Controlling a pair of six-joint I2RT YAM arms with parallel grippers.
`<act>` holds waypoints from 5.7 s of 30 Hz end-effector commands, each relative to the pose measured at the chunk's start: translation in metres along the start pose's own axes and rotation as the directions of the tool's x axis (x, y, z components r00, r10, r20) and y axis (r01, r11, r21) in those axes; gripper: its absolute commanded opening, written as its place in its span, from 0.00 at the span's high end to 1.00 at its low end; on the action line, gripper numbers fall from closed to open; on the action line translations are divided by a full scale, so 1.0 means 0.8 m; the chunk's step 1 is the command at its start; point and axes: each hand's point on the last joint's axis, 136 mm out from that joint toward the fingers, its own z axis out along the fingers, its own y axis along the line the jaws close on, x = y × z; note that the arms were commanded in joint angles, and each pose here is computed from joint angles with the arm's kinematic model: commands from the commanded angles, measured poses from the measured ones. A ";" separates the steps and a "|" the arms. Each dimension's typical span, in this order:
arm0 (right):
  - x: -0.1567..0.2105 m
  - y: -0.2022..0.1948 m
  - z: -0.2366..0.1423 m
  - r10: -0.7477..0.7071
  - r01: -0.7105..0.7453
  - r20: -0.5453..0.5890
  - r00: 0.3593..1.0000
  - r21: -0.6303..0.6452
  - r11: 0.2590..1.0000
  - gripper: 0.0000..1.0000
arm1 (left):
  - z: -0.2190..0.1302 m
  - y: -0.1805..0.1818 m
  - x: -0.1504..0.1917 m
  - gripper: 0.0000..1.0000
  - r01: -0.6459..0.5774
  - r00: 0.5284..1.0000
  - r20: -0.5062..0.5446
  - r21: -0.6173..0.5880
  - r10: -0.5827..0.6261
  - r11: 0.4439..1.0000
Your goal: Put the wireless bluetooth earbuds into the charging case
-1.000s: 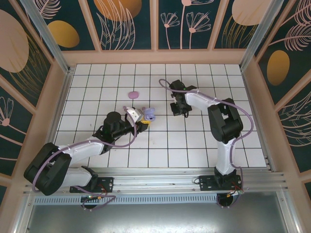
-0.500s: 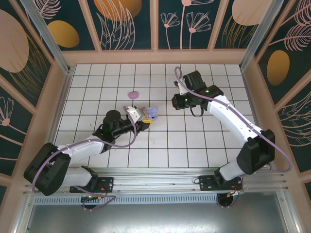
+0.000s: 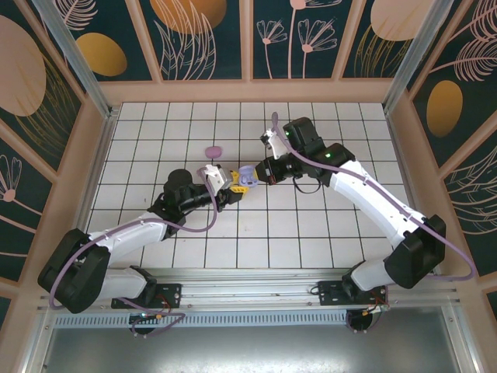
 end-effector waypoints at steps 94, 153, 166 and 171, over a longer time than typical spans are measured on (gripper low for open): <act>-0.030 0.046 -0.045 0.245 -0.152 0.212 0.946 -0.377 0.914 0.40 | -0.027 -0.012 -0.099 1.00 0.048 0.968 0.245 0.025 -0.052 0.999; -0.058 -0.302 0.216 0.556 -0.556 0.014 0.831 -0.019 0.831 0.80 | -0.133 0.097 0.038 0.28 0.217 0.969 0.069 -0.688 -0.235 0.692; -0.056 -0.321 0.215 0.555 -0.556 0.051 0.830 0.141 0.819 0.50 | -0.123 0.108 0.050 0.28 0.176 0.972 0.015 -0.705 -0.234 0.687; -0.078 -0.309 0.177 0.484 -0.495 0.105 0.869 0.187 0.848 0.48 | -0.121 0.111 0.045 0.28 0.160 0.975 0.001 -0.706 -0.224 0.690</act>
